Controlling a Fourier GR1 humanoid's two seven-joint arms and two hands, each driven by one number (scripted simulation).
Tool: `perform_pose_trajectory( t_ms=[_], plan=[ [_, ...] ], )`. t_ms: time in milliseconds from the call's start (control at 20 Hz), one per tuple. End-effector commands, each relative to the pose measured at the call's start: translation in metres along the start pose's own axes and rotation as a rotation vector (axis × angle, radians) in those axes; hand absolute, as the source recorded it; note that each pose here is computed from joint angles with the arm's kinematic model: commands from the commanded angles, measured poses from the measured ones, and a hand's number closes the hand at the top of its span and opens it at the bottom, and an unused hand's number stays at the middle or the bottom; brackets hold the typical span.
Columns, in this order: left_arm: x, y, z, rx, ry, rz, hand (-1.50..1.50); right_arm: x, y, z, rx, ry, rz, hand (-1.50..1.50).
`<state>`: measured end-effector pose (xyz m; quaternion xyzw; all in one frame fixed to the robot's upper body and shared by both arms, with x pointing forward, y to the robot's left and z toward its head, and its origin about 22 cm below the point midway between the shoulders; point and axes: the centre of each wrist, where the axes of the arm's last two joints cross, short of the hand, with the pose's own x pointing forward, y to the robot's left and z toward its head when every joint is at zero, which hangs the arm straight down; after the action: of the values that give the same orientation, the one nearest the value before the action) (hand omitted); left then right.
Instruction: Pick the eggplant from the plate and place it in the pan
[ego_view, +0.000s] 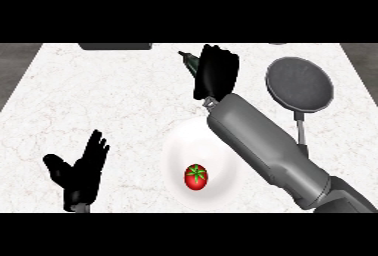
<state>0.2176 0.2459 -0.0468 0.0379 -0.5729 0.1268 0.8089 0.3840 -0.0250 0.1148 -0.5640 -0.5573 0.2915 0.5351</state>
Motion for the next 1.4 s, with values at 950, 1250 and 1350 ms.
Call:
perform_pose_trajectory(
  t_ms=[950, 1250, 1350],
  plan=[
    [0.022, -0.01, -0.01, -0.059, -0.016, 0.002, 0.0, -0.222, 0.003, -0.112, -0.197, 0.307, 0.002, 1.5],
    [0.02, -0.018, -0.007, -0.084, -0.039, -0.018, 0.0, -0.265, -0.004, -0.118, -0.205, 0.335, -0.09, 1.5],
    [0.02, -0.022, -0.008, -0.076, -0.038, -0.018, 0.0, -0.299, -0.015, -0.12, -0.205, 0.344, -0.065, 1.5]
  ],
)
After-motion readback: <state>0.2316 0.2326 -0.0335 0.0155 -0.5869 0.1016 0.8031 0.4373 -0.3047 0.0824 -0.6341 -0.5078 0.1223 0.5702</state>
